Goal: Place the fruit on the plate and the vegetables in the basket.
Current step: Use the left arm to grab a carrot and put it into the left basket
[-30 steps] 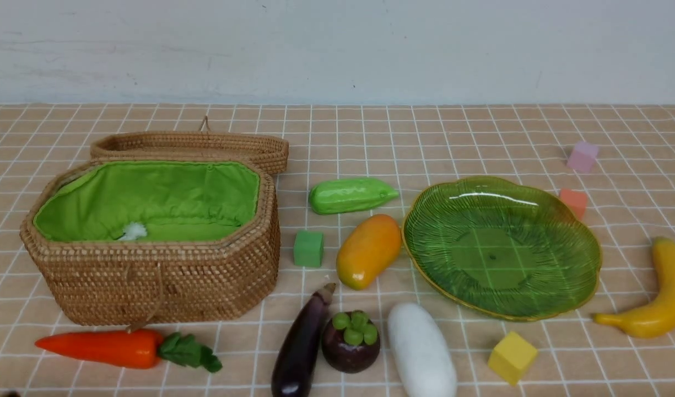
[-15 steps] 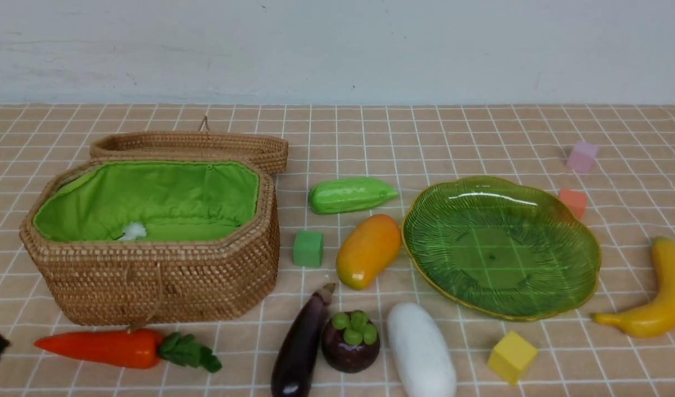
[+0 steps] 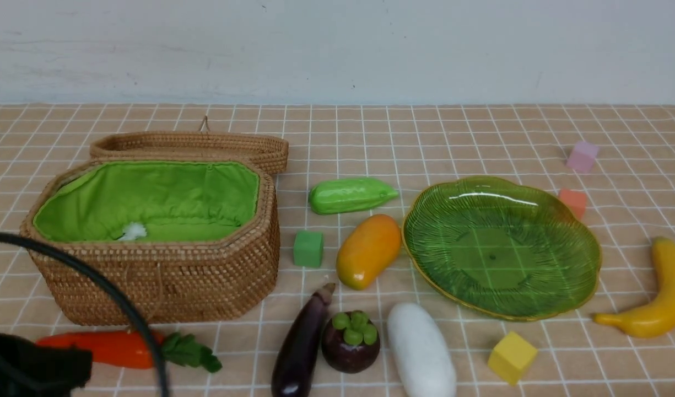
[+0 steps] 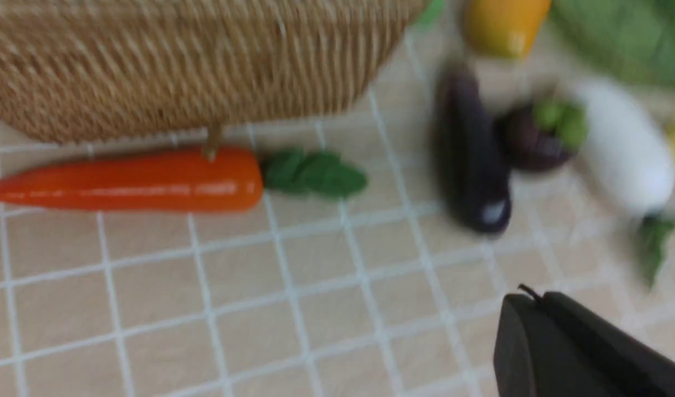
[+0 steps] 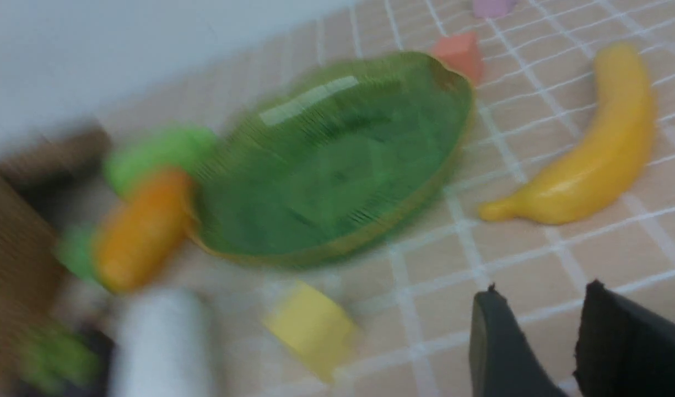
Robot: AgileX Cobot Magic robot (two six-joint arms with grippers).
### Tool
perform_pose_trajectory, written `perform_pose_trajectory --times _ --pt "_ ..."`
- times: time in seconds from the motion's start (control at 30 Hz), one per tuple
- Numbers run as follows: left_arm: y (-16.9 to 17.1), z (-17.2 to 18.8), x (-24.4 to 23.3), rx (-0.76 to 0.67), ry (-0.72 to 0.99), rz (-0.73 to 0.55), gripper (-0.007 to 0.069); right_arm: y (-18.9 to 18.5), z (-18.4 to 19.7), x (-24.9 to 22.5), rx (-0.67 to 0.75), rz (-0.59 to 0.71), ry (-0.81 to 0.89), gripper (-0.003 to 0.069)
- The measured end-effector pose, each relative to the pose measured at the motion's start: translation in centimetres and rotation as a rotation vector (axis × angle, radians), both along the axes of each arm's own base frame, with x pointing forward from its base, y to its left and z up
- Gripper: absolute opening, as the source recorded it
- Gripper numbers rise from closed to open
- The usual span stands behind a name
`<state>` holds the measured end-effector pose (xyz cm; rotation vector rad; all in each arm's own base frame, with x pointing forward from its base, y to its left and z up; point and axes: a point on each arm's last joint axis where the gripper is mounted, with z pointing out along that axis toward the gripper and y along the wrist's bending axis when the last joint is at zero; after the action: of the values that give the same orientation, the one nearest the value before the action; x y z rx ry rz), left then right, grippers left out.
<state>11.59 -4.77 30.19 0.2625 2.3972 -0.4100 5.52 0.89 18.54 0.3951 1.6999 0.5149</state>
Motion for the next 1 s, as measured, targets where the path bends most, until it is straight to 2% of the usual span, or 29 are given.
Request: perform_pose_trajectory --times 0.2,0.27,0.33,0.37,0.43,0.47,0.5,0.57,0.63,0.73,0.87,1.0 --pt "-1.1 -1.5 1.8 0.096 0.124 -0.193 -0.0013 0.1 1.1 0.1 0.356 -0.027 -0.066 0.0235" --pt "-1.7 -1.9 2.3 0.122 0.142 -0.257 -0.0013 0.6 1.7 -0.2 0.373 0.026 -0.019 0.0223" --pt "-2.2 -1.9 2.5 0.140 0.144 -0.302 -0.0013 1.1 2.8 -0.6 0.324 0.101 0.010 0.0206" --pt "-3.0 -1.9 2.9 0.171 0.154 -0.362 -0.0013 1.8 5.1 -1.4 0.217 0.210 0.033 0.0179" --pt "-3.6 -1.9 3.4 0.227 0.158 -0.427 -0.0013 2.4 8.1 -2.5 0.076 0.346 0.045 0.0147" --pt "-3.8 -1.9 4.0 0.268 0.153 -0.454 -0.0013 2.7 10.1 -3.0 -0.049 0.437 0.047 0.0125" --pt "-3.9 -2.0 4.1 0.280 0.158 -0.467 -0.0013 2.7 10.5 -3.2 -0.066 0.451 0.040 0.0122" --pt "-4.1 -2.4 5.4 0.385 0.137 -0.556 -0.0013 3.1 14.3 -4.3 -0.264 0.608 0.023 0.0089" --pt "-4.1 -3.0 6.1 0.447 0.118 -0.610 -0.0013 3.2 16.4 -5.0 -0.381 0.694 -0.004 0.0078" --pt "-3.8 -3.3 7.1 0.576 0.031 -0.677 -0.0013 3.2 18.0 -5.5 -0.488 0.743 -0.037 0.0074" --pt "-3.2 -3.7 7.6 0.696 -0.036 -0.726 -0.0013 3.1 18.2 -5.7 -0.550 0.759 -0.054 0.0074" --pt "-2.5 -5.7 7.3 0.797 -0.030 -0.767 0.0044 3.1 18.1 -5.8 -0.573 0.776 -0.044 0.0075"
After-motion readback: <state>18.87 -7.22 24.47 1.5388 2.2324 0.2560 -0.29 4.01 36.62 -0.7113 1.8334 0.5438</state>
